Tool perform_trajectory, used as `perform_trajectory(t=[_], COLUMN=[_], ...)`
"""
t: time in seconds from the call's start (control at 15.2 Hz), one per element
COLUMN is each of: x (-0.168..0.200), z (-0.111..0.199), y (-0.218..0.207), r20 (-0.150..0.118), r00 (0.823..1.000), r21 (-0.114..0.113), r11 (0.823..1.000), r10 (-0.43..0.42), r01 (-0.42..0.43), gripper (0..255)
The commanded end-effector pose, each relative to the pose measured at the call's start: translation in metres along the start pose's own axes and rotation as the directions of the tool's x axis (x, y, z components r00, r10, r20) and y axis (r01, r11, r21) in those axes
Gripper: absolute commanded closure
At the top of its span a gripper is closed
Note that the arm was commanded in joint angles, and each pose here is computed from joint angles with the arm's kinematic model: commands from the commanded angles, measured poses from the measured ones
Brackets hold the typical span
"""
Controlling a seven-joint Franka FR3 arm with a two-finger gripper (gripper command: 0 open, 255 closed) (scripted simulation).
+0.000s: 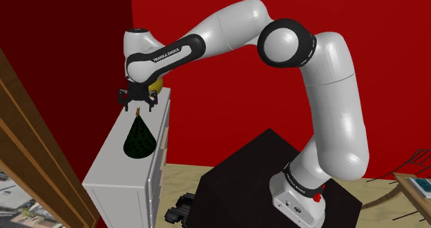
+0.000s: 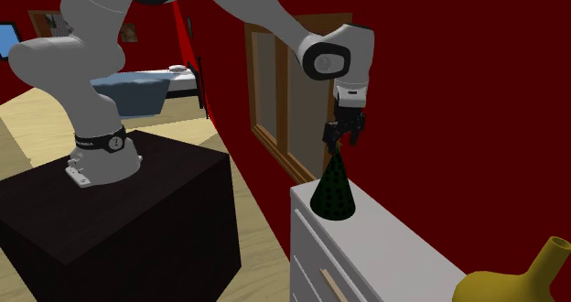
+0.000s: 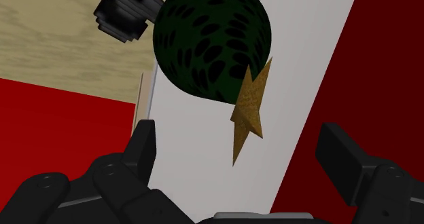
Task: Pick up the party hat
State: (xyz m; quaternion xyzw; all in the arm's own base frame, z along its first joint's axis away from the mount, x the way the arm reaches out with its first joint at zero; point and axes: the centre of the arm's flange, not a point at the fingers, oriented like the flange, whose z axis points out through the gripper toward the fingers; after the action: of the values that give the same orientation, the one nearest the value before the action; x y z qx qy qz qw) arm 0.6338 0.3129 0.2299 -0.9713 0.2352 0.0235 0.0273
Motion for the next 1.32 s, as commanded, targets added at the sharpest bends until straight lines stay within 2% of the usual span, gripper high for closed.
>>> perform_trajectory(t=[0.0, 0.07, 0.66, 1.25], x=[0.0, 0.0, 0.0, -0.002], z=[0.002, 0.002, 0.002, -0.045], y=[0.0, 0.0, 0.0, -0.002], r20=[0.0, 0.0, 0.0, 0.0], r00=[1.0, 1.0, 1.0, 1.0], r21=[0.0, 0.0, 0.0, 0.0], r11=[1.0, 1.0, 1.0, 1.0], r10=[0.0, 0.0, 0.0, 0.0], r01=[0.0, 0.0, 0.0, 0.0], gripper=[0, 255, 255, 255])
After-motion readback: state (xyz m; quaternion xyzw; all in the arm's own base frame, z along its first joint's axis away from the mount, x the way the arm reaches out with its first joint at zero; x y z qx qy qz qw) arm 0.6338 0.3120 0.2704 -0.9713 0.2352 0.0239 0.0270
